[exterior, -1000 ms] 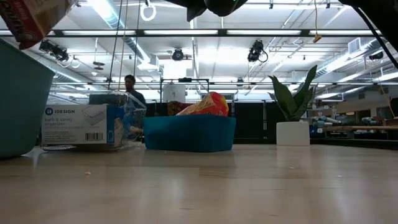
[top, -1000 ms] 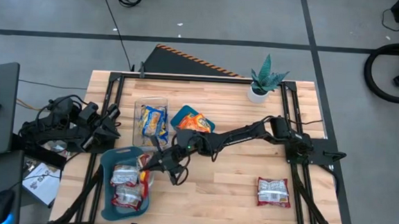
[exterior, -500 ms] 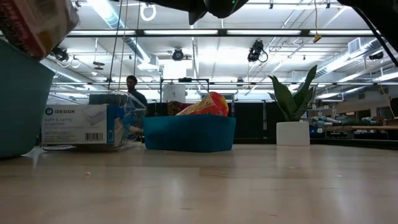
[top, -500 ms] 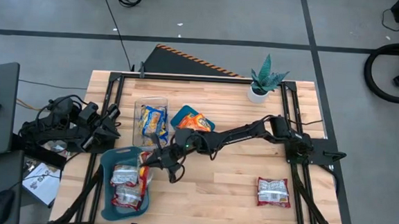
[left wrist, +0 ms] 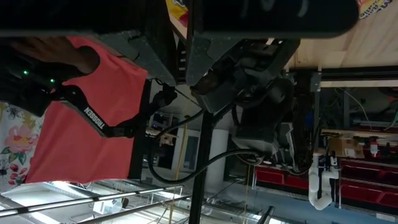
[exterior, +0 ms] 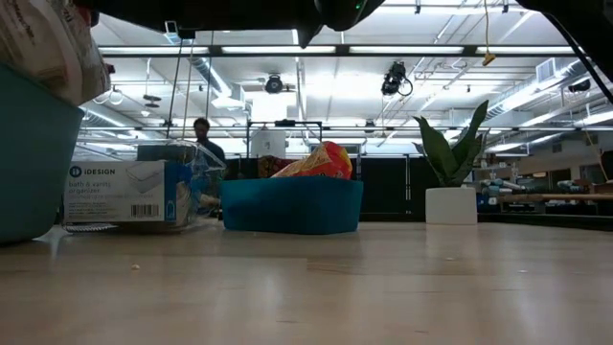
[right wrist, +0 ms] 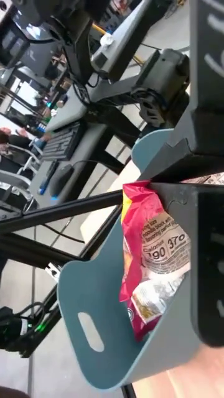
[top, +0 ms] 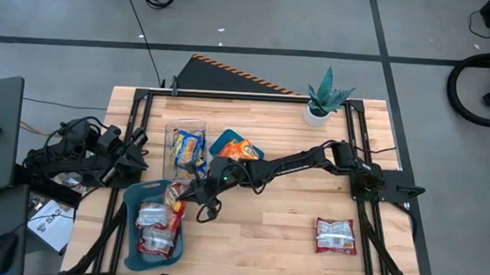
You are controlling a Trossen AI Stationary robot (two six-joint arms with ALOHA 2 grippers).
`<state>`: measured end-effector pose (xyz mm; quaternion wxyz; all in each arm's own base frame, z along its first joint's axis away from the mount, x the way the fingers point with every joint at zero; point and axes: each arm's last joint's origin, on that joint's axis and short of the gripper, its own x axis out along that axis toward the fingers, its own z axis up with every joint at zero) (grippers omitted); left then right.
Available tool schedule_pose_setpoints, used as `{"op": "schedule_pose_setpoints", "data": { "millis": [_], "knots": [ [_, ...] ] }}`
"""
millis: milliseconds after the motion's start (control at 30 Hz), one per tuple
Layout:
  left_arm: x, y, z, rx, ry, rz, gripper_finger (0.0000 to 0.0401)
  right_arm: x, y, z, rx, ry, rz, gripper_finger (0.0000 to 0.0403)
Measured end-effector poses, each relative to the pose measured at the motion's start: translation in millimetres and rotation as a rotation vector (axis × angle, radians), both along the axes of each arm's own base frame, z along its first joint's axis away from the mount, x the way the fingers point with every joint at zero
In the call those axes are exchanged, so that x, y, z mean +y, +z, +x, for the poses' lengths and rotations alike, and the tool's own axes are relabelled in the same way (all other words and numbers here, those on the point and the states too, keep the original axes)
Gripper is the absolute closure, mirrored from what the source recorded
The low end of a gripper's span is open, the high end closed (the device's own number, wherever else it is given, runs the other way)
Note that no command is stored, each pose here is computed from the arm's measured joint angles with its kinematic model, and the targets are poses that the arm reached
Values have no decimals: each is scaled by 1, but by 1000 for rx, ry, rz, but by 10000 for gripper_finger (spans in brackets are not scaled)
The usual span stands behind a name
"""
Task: Sort Maruchan noodles
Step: Put the left red noodle pack into the blue bin, then put the red noodle pack into the blue bin
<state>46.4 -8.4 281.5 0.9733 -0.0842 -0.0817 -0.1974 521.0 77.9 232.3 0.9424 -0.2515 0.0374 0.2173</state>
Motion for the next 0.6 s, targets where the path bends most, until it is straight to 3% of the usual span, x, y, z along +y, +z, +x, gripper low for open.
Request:
{"op": "schedule_pose_setpoints", "data": {
  "millis": [433,600],
  "knots": [
    [0,-1,0,8,0,-1,365,9,-3,-3,54,55,42,305],
    [0,-1,0,12,0,-2,365,18,-2,-11,169,-21,3,290]
  ]
}}
